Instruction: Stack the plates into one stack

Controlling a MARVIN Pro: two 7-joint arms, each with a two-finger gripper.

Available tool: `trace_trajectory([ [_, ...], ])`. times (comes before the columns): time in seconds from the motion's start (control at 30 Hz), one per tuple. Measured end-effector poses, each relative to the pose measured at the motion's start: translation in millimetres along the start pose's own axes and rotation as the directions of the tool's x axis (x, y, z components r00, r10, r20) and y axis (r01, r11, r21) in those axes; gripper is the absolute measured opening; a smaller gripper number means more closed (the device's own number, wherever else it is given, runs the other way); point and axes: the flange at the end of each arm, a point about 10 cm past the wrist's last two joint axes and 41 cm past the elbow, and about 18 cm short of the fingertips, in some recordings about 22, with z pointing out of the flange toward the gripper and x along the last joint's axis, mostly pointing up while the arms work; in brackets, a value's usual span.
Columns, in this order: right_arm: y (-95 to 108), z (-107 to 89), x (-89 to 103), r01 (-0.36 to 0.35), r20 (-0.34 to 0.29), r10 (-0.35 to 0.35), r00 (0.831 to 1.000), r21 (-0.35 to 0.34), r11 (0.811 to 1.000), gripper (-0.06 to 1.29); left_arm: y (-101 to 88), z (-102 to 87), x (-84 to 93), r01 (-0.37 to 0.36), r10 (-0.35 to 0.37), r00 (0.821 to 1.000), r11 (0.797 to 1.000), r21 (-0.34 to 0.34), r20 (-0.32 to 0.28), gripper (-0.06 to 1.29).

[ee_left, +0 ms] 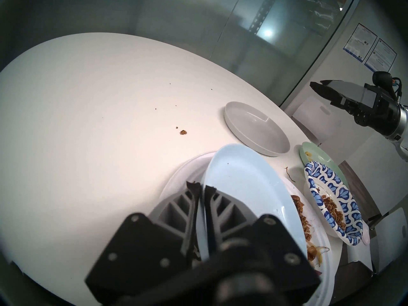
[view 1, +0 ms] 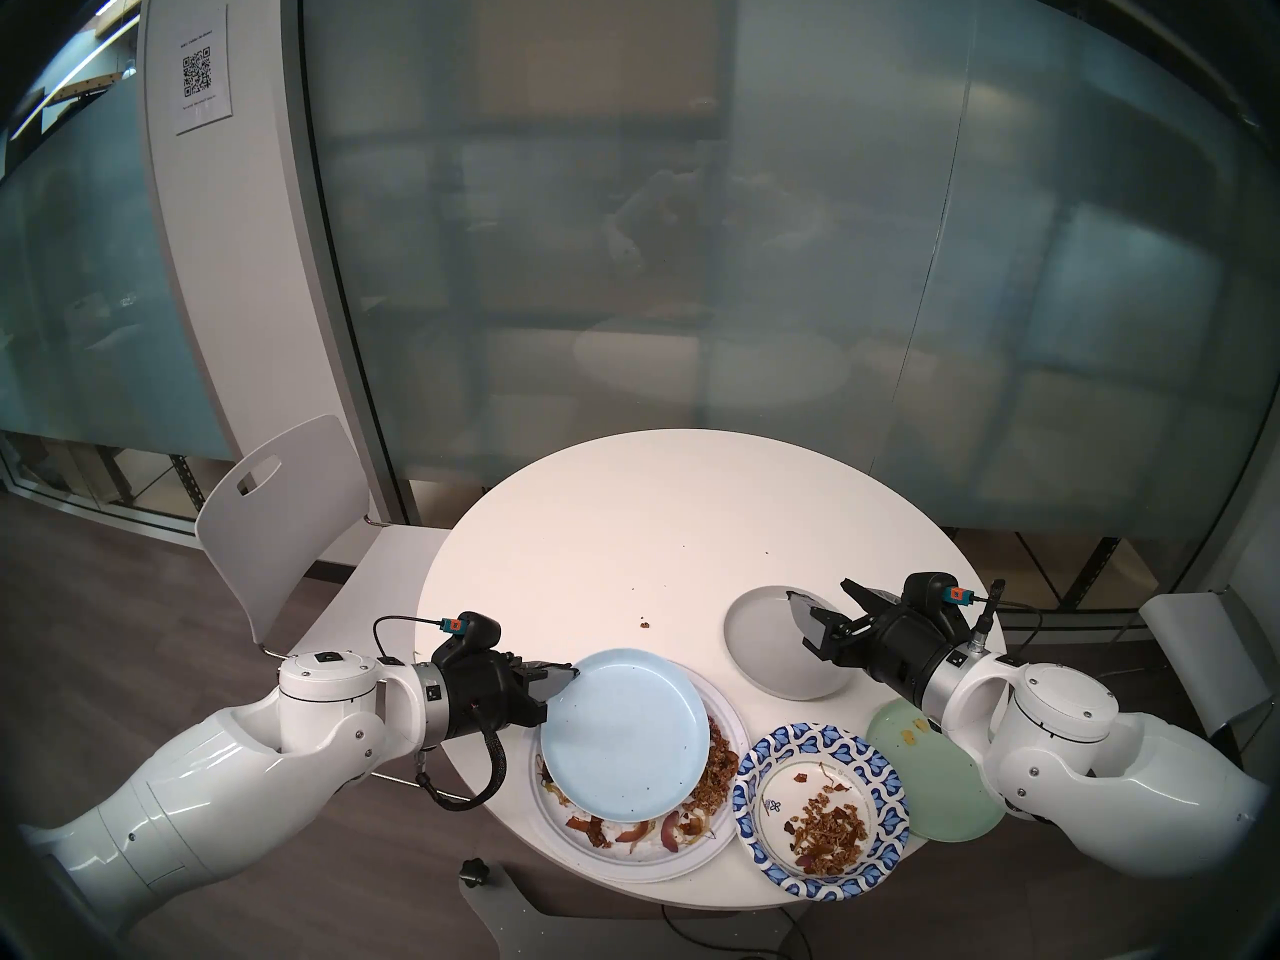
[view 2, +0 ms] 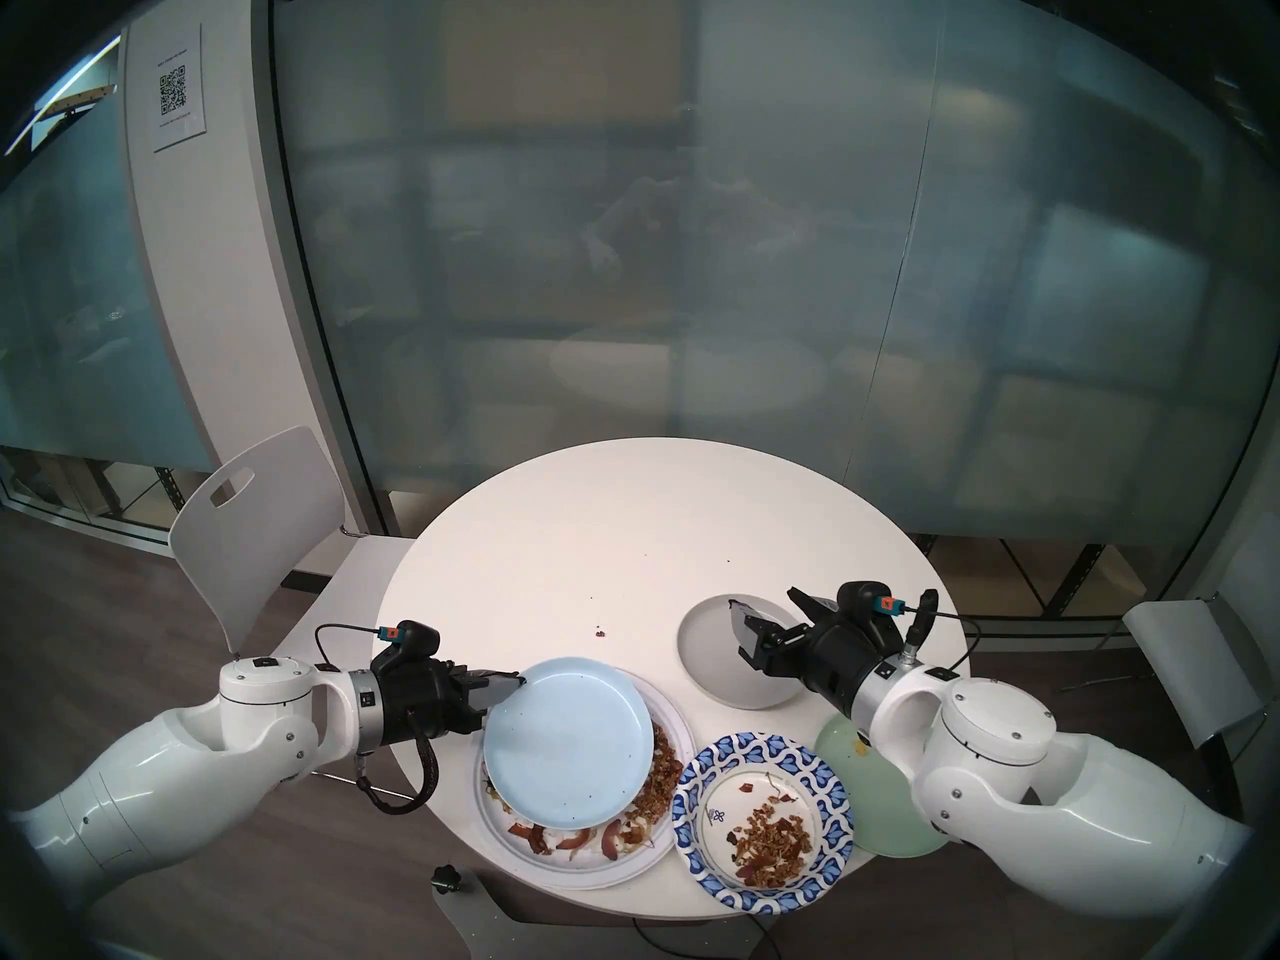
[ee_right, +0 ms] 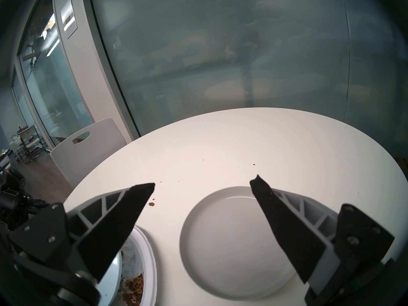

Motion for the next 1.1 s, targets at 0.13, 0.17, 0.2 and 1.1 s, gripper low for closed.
trace_trajectory([
  [0.13, 0, 0.0, 0.0, 0.0, 0.0, 0.0, 1.0, 0.0, 1.0, 1.24, 1.6, -3.6, -0.1, -0.01, 0.01, 1.0, 1.0, -0.009, 0.003, 0.14],
  [0.17, 0, 0.0, 0.0, 0.0, 0.0, 0.0, 1.0, 0.0, 1.0, 1.24, 2.0, -4.3, -0.4, -0.012, 0.012, 1.0, 1.0, -0.01, 0.004, 0.18],
  [0.2, 0, 0.0, 0.0, 0.0, 0.0, 0.0, 1.0, 0.0, 1.0, 1.24, 2.4, -5.2, -0.8, -0.016, 0.016, 1.0, 1.0, -0.011, 0.005, 0.2],
  [1.1, 0, 0.0, -0.2, 0.0, 0.0, 0.0, 1.0, 0.0, 1.0, 1.24, 15.9, -43.3, 32.4, -0.209, 0.207, 0.94, 0.978, 0.022, -0.272, 1.21],
])
